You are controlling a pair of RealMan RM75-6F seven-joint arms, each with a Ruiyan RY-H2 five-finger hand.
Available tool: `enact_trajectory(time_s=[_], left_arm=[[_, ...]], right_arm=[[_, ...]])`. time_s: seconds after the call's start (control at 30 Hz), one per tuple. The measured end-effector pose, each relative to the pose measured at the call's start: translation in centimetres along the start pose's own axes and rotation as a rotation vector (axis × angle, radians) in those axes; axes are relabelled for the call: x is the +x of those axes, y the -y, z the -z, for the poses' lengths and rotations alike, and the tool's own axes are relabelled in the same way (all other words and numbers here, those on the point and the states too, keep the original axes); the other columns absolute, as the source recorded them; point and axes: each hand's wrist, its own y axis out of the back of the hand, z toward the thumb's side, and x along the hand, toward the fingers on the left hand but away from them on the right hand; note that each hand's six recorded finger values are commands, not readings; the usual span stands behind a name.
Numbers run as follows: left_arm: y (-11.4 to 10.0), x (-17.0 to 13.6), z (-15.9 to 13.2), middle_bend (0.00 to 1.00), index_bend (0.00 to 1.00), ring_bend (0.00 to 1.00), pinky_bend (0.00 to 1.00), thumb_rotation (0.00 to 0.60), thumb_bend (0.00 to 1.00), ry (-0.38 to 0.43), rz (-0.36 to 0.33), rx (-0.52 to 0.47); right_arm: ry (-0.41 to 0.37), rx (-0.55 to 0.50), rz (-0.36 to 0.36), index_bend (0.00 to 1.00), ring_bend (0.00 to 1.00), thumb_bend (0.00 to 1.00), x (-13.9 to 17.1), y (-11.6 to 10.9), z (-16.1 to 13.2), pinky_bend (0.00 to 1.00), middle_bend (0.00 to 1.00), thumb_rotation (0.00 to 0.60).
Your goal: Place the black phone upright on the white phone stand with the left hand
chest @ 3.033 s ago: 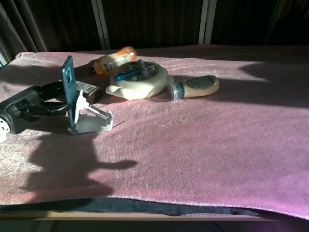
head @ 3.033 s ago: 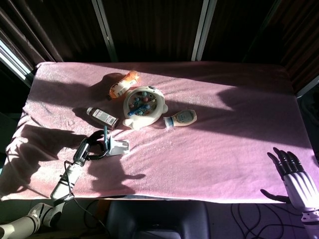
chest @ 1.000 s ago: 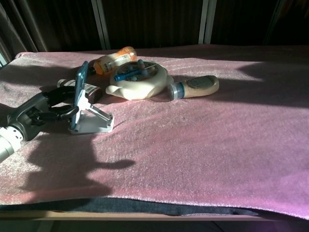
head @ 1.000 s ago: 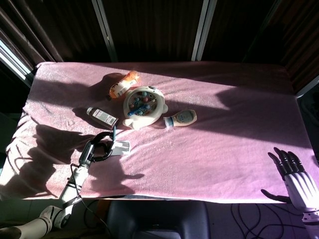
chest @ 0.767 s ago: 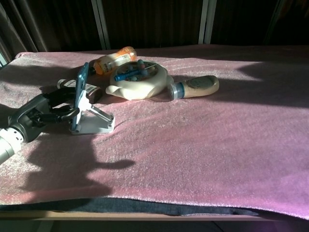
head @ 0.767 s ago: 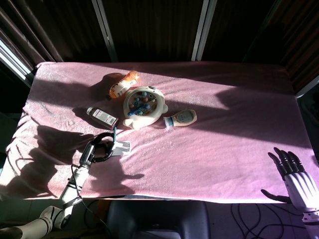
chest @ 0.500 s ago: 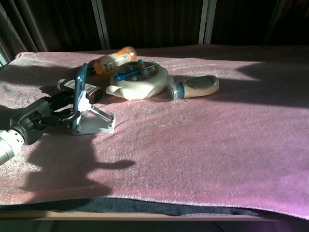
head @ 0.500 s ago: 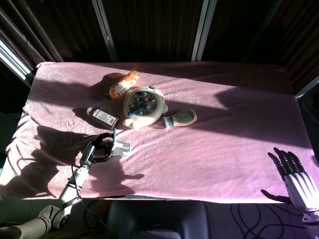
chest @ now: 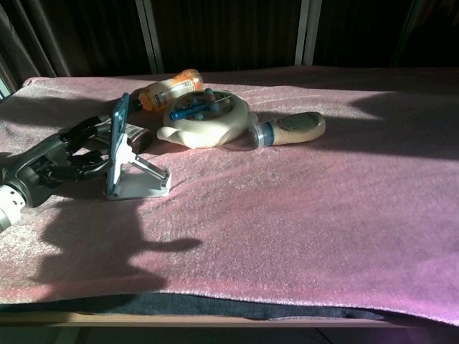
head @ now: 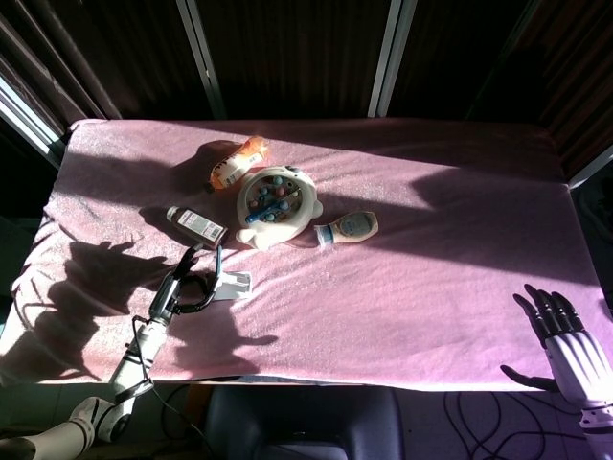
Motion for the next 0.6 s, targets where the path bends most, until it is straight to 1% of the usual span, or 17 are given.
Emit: enact_trajectory(time_s=[0.13, 0.23, 0.27, 0.33, 0.37, 0.43, 0.47, 0.53, 0.57, 0.6], left_arm=[[-1.2, -1.0, -1.3, 0.0, 0.0, 0.0, 0.0, 0.6, 0.28, 0.065, -0.015, 0.066], [-3.1, -2.1, -2.2, 0.0, 0.0, 0.0, 0.0, 0.6, 0.29, 0.114, -0.068, 0.194], [-4.1, -2.7, -2.5, 0.0, 0.0, 0.0, 0.0, 0.6, 0.3, 0.124, -0.092, 0.266], [-5.8, -3.8, -2.7, 0.0, 0.0, 0.0, 0.0, 0.6, 0.31, 0.119, -0.127, 0.396], [-7.1, -4.7, -2.8, 0.0, 0.0, 0.0, 0.0, 0.6, 0.32, 0.1, -0.149, 0.492], [-9.0, -6.2, -3.0, 0.0, 0.0, 0.0, 0.0, 0.6, 0.34, 0.059, -0.186, 0.638], [-10.1, -7.4, -3.4, 0.0, 0.0, 0.0, 0.0, 0.6, 0.34, 0.03, -0.214, 0.727], [-10.9, -9.2, -4.3, 0.0, 0.0, 0.0, 0.0, 0.6, 0.34, -0.006, -0.255, 0.846], [-11.1, -10.4, -5.1, 0.0, 0.0, 0.0, 0.0, 0.6, 0.34, -0.027, -0.282, 0.917], [-11.2, -11.3, -5.7, 0.0, 0.0, 0.0, 0.0, 0.6, 0.34, -0.042, -0.301, 0.965]], right_arm=[[0.001, 0.002, -0.002, 0.0, 0.0, 0.12, 0.1, 0.0, 0.0, 0.0, 0.0, 0.6], [0.009, 0.004, -0.001, 0.0, 0.0, 0.12, 0.0, 0.0, 0.2, 0.0, 0.0, 0.6], [0.012, 0.004, -0.001, 0.0, 0.0, 0.12, 0.0, 0.0, 0.3, 0.0, 0.0, 0.6], [0.022, 0.008, -0.003, 0.0, 0.0, 0.12, -0.1, 0.0, 0.4, 0.0, 0.0, 0.6], [0.026, 0.012, -0.005, 0.0, 0.0, 0.12, -0.1, 0.1, 0.5, 0.0, 0.0, 0.6], [0.031, 0.02, -0.013, 0.0, 0.0, 0.12, -0.3, 0.3, 0.5, 0.0, 0.0, 0.6], [0.033, 0.023, -0.017, 0.0, 0.0, 0.12, -0.4, 0.4, 0.4, 0.0, 0.0, 0.6], [0.035, 0.03, -0.021, 0.0, 0.0, 0.12, -0.6, 0.6, 0.3, 0.0, 0.0, 0.6], [0.036, 0.033, -0.023, 0.0, 0.0, 0.12, -0.7, 0.7, 0.3, 0.0, 0.0, 0.6], [0.037, 0.035, -0.024, 0.0, 0.0, 0.12, -0.7, 0.7, 0.2, 0.0, 0.0, 0.6]])
